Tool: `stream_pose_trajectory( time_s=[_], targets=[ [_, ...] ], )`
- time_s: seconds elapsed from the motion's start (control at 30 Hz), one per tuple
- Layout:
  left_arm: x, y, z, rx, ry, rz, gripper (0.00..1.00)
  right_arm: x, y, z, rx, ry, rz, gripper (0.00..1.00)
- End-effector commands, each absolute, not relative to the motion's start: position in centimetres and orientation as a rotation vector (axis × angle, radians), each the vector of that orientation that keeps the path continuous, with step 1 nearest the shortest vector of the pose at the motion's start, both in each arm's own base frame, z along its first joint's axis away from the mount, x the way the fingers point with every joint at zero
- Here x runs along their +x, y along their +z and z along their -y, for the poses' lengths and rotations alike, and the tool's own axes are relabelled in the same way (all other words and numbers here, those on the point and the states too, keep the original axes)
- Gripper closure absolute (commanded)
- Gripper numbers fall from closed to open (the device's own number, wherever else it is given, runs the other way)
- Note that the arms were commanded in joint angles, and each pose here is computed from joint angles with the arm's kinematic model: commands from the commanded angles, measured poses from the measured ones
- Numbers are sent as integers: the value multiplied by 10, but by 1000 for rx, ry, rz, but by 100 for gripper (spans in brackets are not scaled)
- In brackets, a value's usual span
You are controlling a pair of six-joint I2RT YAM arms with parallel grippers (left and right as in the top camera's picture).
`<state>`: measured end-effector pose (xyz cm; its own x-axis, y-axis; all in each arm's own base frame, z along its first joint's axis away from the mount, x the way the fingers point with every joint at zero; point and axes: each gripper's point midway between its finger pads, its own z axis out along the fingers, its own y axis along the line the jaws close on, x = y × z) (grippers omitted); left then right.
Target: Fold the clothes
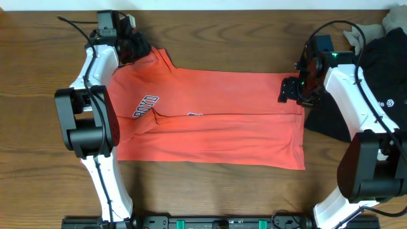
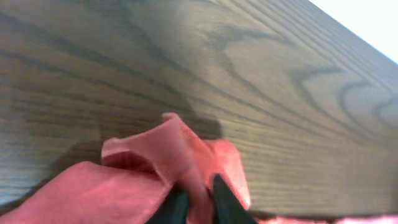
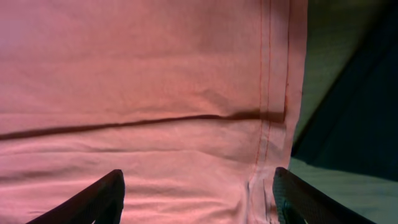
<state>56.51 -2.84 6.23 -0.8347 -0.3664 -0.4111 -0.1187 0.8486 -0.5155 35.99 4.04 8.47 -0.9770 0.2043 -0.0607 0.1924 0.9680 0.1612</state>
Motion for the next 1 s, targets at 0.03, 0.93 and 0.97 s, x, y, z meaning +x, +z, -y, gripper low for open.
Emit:
stream_pose_trajectory(
  time_s=[0.03,0.93,0.97],
  targets=[
    [559,72,28,-349,-688,-2529,94,364,88,-45,295,249,-3020,27],
    [461,128,6,-200,-406,-2777,94,468,38,-19,458,142,-2674,23],
    [459,128,6,-195,-405,-2787,94,469,32,-14,501,126,-2672,23]
  ],
)
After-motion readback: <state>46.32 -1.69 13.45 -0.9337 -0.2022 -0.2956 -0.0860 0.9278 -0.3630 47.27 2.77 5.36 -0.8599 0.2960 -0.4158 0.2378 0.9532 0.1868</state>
